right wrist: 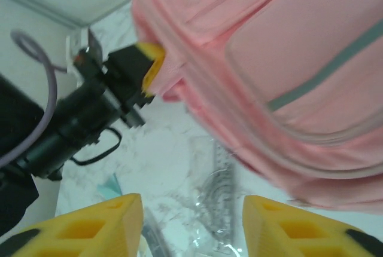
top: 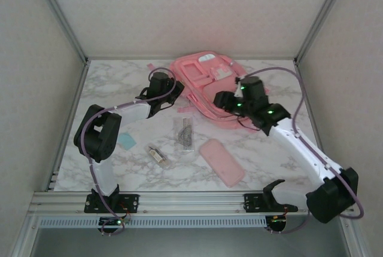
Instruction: Pack the student bag
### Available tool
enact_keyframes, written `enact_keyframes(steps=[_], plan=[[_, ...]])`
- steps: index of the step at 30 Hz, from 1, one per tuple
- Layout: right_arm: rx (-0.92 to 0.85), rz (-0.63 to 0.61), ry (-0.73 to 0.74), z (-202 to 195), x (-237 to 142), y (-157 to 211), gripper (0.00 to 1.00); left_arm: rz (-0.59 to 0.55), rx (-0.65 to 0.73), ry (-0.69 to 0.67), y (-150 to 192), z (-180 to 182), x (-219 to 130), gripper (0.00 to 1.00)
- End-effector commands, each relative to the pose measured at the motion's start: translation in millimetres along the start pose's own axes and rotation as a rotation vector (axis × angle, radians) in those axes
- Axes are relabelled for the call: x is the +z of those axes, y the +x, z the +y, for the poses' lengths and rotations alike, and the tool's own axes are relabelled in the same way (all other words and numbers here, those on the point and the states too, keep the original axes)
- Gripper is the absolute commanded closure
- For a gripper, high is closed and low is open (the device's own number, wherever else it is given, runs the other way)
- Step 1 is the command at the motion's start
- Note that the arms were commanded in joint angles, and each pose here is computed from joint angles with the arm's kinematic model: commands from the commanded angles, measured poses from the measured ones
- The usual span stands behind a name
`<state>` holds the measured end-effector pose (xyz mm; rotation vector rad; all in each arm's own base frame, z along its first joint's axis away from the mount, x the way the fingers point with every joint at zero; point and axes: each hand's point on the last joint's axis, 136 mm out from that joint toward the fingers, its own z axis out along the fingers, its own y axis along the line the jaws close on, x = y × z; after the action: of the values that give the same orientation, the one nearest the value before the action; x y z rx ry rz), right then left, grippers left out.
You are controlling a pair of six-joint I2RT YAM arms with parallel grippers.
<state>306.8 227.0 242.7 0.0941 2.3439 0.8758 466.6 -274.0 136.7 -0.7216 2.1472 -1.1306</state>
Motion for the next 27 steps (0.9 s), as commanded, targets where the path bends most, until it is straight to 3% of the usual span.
enact_keyframes(steps=[1,6,14,27], plan=[[-0.007,-0.019,-0.012,19.6,36.2,13.9,0.57,0.024,0.002,0.140,8.7,-53.0,-17.9,1.00],[-0.041,-0.002,0.013,40.8,88.0,50.7,0.64,0.028,0.002,0.126,11.3,-46.5,-17.4,1.00],[-0.011,-0.074,0.132,26.2,152.0,72.3,0.71,0.037,-0.008,0.120,15.4,-40.5,-22.0,1.00],[-0.033,-0.295,0.430,-13.8,185.9,38.8,0.63,0.036,-0.019,0.119,22.3,-36.1,-40.6,1.00]])
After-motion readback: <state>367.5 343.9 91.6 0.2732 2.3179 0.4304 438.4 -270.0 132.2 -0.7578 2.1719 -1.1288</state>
